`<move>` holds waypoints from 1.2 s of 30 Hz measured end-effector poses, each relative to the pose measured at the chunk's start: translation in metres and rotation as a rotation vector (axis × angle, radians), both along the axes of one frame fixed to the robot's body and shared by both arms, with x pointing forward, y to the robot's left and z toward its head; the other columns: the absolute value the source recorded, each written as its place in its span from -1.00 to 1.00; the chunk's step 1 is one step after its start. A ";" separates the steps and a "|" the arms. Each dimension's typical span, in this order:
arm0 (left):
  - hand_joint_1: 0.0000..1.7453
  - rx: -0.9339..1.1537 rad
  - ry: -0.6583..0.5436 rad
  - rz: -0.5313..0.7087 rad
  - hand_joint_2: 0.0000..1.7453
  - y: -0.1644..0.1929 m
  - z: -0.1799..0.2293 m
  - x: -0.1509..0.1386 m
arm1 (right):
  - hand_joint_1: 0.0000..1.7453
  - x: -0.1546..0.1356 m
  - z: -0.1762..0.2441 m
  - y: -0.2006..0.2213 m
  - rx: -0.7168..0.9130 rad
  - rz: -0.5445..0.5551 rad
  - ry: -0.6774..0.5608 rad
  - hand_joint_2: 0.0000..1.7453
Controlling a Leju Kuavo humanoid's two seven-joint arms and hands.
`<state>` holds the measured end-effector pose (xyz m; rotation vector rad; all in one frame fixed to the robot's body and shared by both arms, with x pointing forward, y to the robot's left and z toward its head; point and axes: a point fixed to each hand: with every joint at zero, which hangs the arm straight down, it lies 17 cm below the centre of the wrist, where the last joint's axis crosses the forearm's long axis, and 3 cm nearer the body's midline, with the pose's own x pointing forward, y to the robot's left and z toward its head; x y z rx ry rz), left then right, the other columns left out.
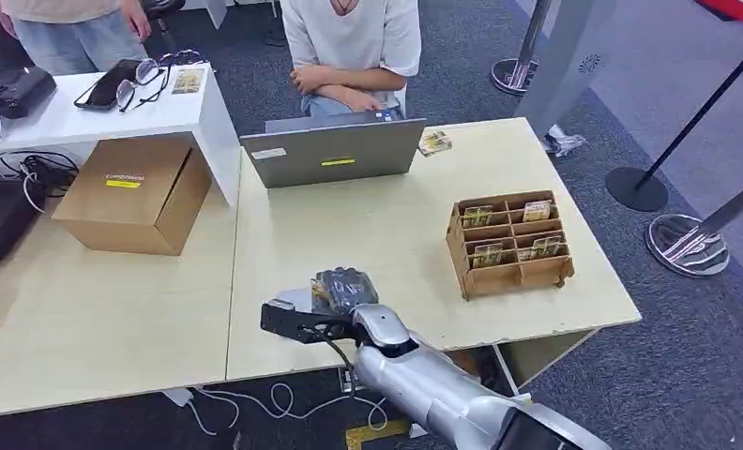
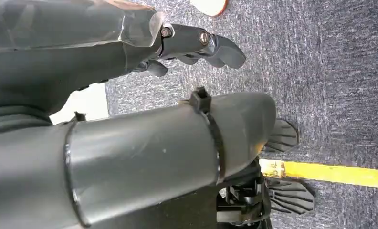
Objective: Pass the card to the sensor for recognition and then transmit it.
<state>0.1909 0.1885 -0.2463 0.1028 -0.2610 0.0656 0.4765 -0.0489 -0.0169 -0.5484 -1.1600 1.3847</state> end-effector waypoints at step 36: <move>-1.00 -0.001 -0.026 -0.003 -1.00 0.000 0.001 0.004 | 1.00 0.007 0.011 0.010 -0.059 0.013 -0.011 1.00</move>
